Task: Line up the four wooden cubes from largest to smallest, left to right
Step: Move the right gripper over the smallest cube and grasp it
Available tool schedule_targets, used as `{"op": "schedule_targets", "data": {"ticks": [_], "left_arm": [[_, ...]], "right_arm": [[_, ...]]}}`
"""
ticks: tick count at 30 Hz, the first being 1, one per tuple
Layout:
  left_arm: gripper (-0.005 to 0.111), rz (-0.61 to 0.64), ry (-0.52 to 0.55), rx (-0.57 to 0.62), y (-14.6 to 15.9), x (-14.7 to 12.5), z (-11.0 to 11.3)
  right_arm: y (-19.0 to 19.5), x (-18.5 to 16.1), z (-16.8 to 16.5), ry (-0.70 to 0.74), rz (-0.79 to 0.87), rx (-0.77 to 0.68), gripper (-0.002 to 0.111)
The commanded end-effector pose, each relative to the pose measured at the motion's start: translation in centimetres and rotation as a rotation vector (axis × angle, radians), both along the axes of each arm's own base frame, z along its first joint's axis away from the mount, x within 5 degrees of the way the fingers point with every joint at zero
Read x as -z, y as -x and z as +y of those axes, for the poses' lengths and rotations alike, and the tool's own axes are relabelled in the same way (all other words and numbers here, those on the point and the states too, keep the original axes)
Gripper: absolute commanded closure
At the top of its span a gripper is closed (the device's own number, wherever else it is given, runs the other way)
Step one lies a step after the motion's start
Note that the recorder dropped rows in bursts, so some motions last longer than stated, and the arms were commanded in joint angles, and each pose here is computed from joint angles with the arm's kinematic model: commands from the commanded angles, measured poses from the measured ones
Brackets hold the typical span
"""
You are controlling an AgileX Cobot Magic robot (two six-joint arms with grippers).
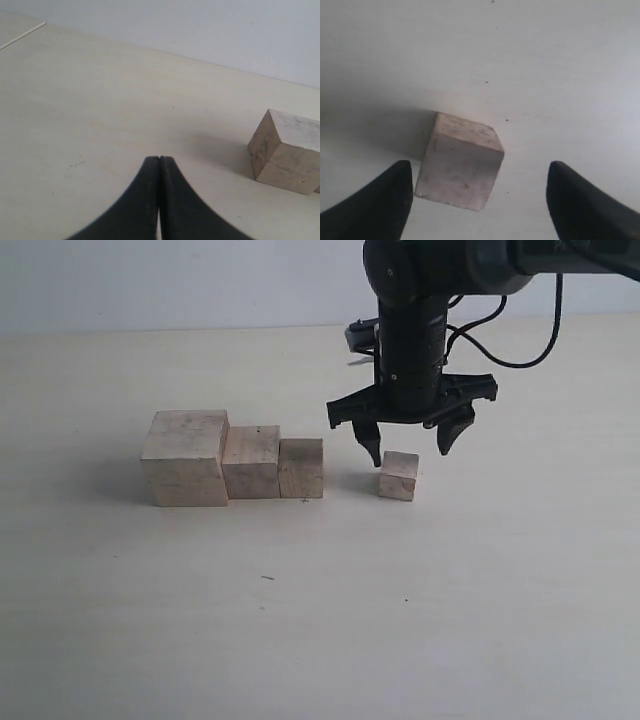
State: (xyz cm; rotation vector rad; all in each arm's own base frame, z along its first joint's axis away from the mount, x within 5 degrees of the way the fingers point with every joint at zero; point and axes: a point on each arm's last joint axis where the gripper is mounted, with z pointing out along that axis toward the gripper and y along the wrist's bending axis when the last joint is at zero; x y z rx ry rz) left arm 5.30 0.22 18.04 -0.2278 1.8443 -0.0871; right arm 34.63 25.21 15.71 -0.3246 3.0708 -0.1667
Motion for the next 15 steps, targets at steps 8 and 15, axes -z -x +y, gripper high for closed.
{"op": "schedule_targets", "data": {"ticks": [8, 15], "left_arm": [[0.107, -0.011, 0.007, 0.000, 0.0, 0.0, 0.0], [0.107, -0.011, 0.007, 0.000, 0.0, 0.0, 0.0]], "right_arm": [[0.0, 2.0, -0.1, 0.018, 0.048, 0.005, 0.051], [0.0, 3.4, 0.0, 0.027, 0.083, -0.046, 0.051]]}}
